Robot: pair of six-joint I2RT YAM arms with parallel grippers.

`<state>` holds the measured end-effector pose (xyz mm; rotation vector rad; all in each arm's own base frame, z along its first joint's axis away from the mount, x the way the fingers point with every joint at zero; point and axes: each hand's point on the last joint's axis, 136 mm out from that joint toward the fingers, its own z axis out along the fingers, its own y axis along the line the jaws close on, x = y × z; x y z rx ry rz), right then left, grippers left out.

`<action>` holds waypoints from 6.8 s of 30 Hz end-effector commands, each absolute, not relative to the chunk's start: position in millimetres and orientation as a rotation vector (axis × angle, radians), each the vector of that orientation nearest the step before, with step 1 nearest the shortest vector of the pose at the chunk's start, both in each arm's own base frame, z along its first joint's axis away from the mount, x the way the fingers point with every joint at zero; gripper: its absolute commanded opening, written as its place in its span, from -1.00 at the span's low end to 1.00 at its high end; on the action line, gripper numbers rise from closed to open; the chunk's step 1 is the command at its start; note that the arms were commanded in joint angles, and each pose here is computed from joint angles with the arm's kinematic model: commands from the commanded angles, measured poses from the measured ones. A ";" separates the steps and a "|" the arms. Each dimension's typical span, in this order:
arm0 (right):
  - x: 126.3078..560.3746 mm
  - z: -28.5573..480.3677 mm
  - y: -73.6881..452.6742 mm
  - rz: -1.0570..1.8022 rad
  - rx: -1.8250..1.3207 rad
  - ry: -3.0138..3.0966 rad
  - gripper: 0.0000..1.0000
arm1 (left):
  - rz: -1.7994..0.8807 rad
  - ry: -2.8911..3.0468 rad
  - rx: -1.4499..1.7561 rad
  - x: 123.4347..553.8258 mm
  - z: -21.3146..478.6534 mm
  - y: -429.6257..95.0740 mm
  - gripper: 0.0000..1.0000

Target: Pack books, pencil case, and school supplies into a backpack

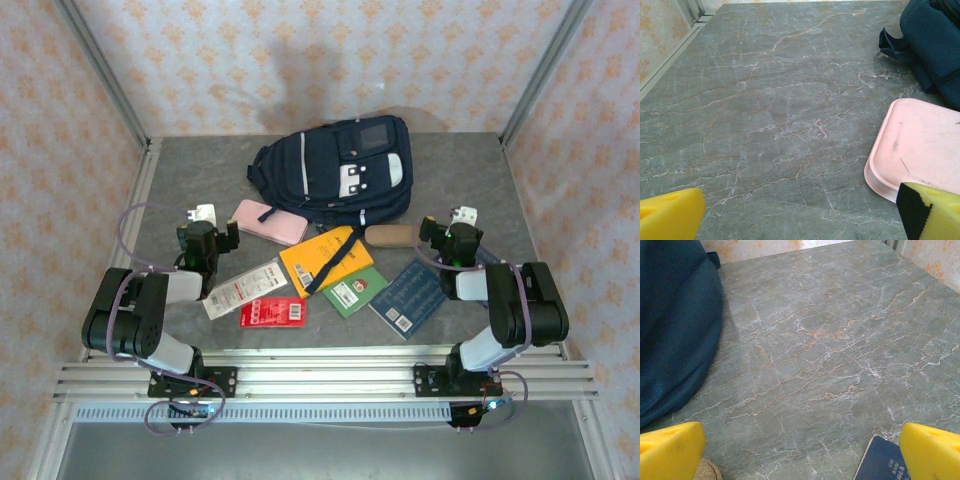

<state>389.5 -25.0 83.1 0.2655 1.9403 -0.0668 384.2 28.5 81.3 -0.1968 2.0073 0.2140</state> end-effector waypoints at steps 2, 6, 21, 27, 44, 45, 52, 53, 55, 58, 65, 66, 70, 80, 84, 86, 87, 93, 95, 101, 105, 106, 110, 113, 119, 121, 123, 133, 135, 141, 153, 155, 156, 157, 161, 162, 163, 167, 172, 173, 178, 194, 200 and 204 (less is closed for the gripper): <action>394.6 91.5 -25.6 -0.083 0.272 1.912 0.99 | 0.225 1.962 -0.206 391.6 96.1 30.6 1.00; 392.7 92.4 -21.2 -0.109 0.248 1.898 0.99 | 0.226 1.963 -0.206 391.5 95.8 30.6 1.00; 390.6 100.8 -9.9 -0.075 0.182 1.892 0.99 | 0.247 1.989 -0.216 391.1 110.4 33.4 1.00; 382.2 180.3 24.0 -0.122 0.068 1.813 0.99 | 0.238 1.853 -0.183 373.2 178.5 24.2 1.00; 297.0 357.0 117.8 0.289 0.137 1.857 0.99 | 0.103 2.196 -0.407 363.7 272.1 -50.3 1.00; 297.5 356.2 127.5 0.406 0.119 1.875 0.99 | -0.001 2.266 -0.404 375.7 258.3 -61.6 1.00; 302.2 317.8 180.7 0.697 0.170 2.170 0.99 | -0.253 2.373 -0.305 455.1 228.7 -114.2 1.00; 296.2 316.5 196.1 0.773 0.136 2.169 0.99 | -0.283 2.390 -0.275 469.2 223.6 -124.4 1.00; 288.4 308.6 204.2 0.776 0.096 2.184 0.99 | -0.295 2.439 -0.218 494.7 209.5 -140.4 0.92; 284.7 293.7 193.1 0.688 0.092 2.225 0.92 | -0.219 2.535 -0.203 528.2 170.0 -145.8 0.73; 266.4 263.2 172.7 0.607 0.095 2.278 0.87 | -0.195 2.578 -0.230 570.3 117.7 -153.3 0.42; 265.1 257.1 170.6 0.592 0.098 2.294 0.84 | -0.193 2.583 -0.229 573.4 112.3 -154.3 0.38; 262.4 237.4 166.0 0.535 0.092 2.348 0.74 | -0.212 2.596 -0.221 584.6 92.4 -159.7 0.22; 261.8 214.8 156.7 0.447 0.085 2.379 0.47 | -0.293 2.609 -0.255 588.9 77.0 -170.8 -1.00; 261.2 217.3 152.8 0.436 0.093 2.365 0.46 | -0.376 2.525 -0.296 593.1 121.6 -177.0 -1.00; 261.3 219.6 148.8 0.421 0.113 2.356 0.46 | -0.436 2.469 -0.326 594.9 152.5 -181.8 -1.00; 261.2 220.9 147.1 0.415 0.120 2.352 0.46 | -0.464 2.445 -0.338 595.0 167.2 -183.9 -1.00; 258.9 233.6 144.5 0.420 0.120 2.334 0.46 | -0.672 2.305 -0.345 583.0 259.1 -210.7 -1.00; 257.8 238.6 144.2 0.427 0.109 2.320 0.46 | -0.721 2.279 -0.345 576.1 279.2 -216.3 -1.00; 254.4 258.7 139.9 0.413 0.071 2.294 0.47 | -0.911 2.231 -0.360 548.8 328.6 -234.9 -1.00; 252.7 268.0 135.3 0.396 0.053 2.268 0.48 | -0.940 2.248 -0.341 519.9 346.4 -245.8 -1.00; 252.2 269.1 134.6 0.396 0.053 2.264 0.48 | -0.942 2.257 -0.349 511.9 347.5 -245.4 -1.00; 248.1 270.8 138.1 0.437 0.036 2.259 0.53 | -0.995 2.233 -0.414 480.0 348.4 -236.6 -1.00; 246.7 272.2 141.6 0.483 0.059 2.254 0.64 | -1.064 2.222 -0.488 456.5 337.0 -231.2 -1.00; 245.9 267.4 156.6 0.548 0.000 2.280 0.59 | -0.952 2.328 -0.423 409.7 298.7 -215.7 -1.00; 245.9 264.3 166.2 0.586 -0.034 2.300 0.58 | -0.857 2.408 -0.406 394.1 269.5 -205.8 -1.00; 246.7 262.1 176.4 0.640 -0.058 2.300 0.54 | -0.869 2.454 -0.390 379.9 244.4 -205.7 -1.00; 276.4 247.7 218.9 0.764 -0.112 2.288 0.59 | -0.813 2.510 -0.320 348.1 198.0 -192.4 -1.00; 283.4 240.7 229.6 0.782 -0.147 2.298 0.48 | -0.845 2.505 -0.310 347.5 194.1 -196.0 -1.00; 298.0 211.6 280.3 0.950 -0.259 2.434 0.36 | -0.810 2.544 -0.324 340.8 178.8 -190.9 -1.00; 319.0 177.0 333.9 1.165 -0.345 2.511 0.40 | -0.821 2.569 -0.343 325.3 158.7 -186.6 -1.00; 318.4 175.6 344.0 1.227 -0.375 2.521 0.40 | -0.829 2.565 -0.337 325.3 157.7 -187.3 -1.00; 319.6 174.7 347.7 1.246 -0.383 2.523 0.39 | -0.836 2.561 -0.335 325.7 157.8 -188.1 -1.00; 320.2 172.4 350.9 1.265 -0.390 2.525 0.38 | -0.841 2.556 -0.336 326.4 157.9 -188.2 -1.00; 319.4 166.1 363.2 1.363 -0.411 2.533 0.20 | -0.871 2.529 -0.337 328.7 162.9 -190.4 -1.00; 318.3 164.3 366.7 1.397 -0.415 2.537 0.13 | -0.880 2.523 -0.334 329.2 164.6 -191.4 -1.00; 317.3 163.3 370.3 1.429 -0.416 2.539 0.06 | -0.888 2.518 -0.330 329.8 166.2 -192.5 -1.00; 316.2 157.2 377.8 1.462 -0.429 2.549 -0.31 | -0.906 2.505 -0.319 331.9 171.0 -195.0 -1.00; 324.4 164.5 372.8 1.407 -0.393 2.505 -0.93 | -0.876 2.511 -0.320 329.9 172.0 -188.8 -1.00; 326.9 167.1 371.2 1.393 -0.379 2.498 -0.98 | -0.867 2.513 -0.324 328.8 171.7 -186.2 -1.00; 352.6 182.7 352.1 1.267 -0.215 2.455 -1.00 | -0.826 2.511 -0.338 319.5 179.8 -170.2 -0.45; 405.5 242.3 313.4 1.102 0.288 2.338 -1.00 | -0.655 2.465 0.021 261.0 168.7 -193.7 -0.03; 410.5 248.3 312.5 1.079 0.359 2.376 -1.00 | -0.562 2.272 0.208 252.9 155.3 -231.0 -0.08; 410.0 250.3 316.1 1.117 0.372 2.378 -1.00 | -0.543 2.121 0.287 257.0 145.9 -246.1 -0.05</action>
